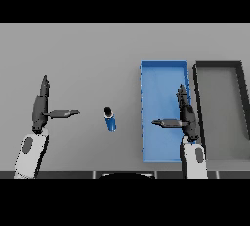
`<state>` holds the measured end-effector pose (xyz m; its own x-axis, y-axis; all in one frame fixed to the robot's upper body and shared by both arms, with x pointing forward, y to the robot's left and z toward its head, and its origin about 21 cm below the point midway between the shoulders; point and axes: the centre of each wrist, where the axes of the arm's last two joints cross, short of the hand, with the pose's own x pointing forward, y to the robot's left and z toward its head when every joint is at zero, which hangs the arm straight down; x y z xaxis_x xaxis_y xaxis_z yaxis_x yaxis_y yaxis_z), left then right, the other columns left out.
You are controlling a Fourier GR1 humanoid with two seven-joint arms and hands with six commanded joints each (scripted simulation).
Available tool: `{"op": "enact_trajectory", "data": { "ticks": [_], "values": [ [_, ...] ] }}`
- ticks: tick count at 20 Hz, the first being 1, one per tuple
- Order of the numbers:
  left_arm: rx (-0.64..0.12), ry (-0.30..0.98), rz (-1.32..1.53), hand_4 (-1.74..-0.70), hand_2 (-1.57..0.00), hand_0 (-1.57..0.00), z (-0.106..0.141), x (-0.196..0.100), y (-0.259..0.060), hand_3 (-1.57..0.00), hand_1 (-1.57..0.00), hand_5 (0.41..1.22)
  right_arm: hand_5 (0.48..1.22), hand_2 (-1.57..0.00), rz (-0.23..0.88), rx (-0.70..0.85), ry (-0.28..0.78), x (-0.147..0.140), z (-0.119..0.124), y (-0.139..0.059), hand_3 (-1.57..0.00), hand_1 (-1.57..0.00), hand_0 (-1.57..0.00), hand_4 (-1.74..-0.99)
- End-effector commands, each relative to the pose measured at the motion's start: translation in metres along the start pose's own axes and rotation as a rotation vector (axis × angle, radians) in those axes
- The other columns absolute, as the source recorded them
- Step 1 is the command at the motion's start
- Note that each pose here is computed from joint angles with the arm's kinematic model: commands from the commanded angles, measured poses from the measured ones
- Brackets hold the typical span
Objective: Pick up the blue pipe and place it into the blue bin.
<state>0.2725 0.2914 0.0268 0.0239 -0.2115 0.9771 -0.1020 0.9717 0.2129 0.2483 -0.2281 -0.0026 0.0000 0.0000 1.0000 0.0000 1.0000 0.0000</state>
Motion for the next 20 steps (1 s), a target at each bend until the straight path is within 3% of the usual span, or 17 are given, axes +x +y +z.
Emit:
{"op": "enact_trajectory", "data": {
  "ticks": [1, 6, 7, 9, 14, 20],
  "values": [
    [0.0, -0.004, 0.001, -0.97, 0.0, 0.0, 0.0, 0.0, 0.0, 0.0, 0.0, 0.593, 0.629, 0.0, 0.0, -0.001, 0.001, 0.0, 0.0, 0.0, 0.0, 0.0, 0.0, -1.205],
    [0.005, -0.001, -0.003, -0.97, 0.0, 0.0, -0.006, 0.0, -0.003, 0.0, 0.0, 0.593, 0.629, 0.0, -0.003, 0.0, -0.003, 0.0, -0.002, -0.002, 0.0, 0.0, 0.0, -1.205],
    [-0.12, -0.044, -0.076, -0.97, 0.0, 0.0, 0.003, -0.004, 0.009, 0.0, 0.0, 0.593, 0.629, 0.0, 0.143, 0.03, -0.087, 0.006, 0.004, -0.016, 0.0, 0.0, 0.0, -1.205],
    [-0.229, -0.061, -0.148, -0.96, 0.0, 0.0, 0.007, -0.013, 0.028, 0.0, 0.0, 0.59, 0.627, 0.0, 0.271, 0.071, -0.137, 0.008, 0.018, -0.023, 0.0, 0.0, 0.0, -1.197],
    [-0.324, -0.083, -0.15, -0.96, 0.0, 0.0, 0.008, -0.012, 0.036, 0.0, 0.0, 0.593, 0.625, 0.0, 0.317, 0.102, -0.126, 0.012, 0.023, -0.021, 0.0, 0.0, 0.0, -1.203],
    [-0.571, -0.086, -0.169, -1.05, 0.0, 0.0, 0.032, -0.003, 0.025, 0.0, 0.0, 0.535, 0.615, 0.0, 0.324, 0.108, -0.128, 0.015, 0.019, -0.023, 0.0, 0.0, 0.0, -1.176]
  ]
}}
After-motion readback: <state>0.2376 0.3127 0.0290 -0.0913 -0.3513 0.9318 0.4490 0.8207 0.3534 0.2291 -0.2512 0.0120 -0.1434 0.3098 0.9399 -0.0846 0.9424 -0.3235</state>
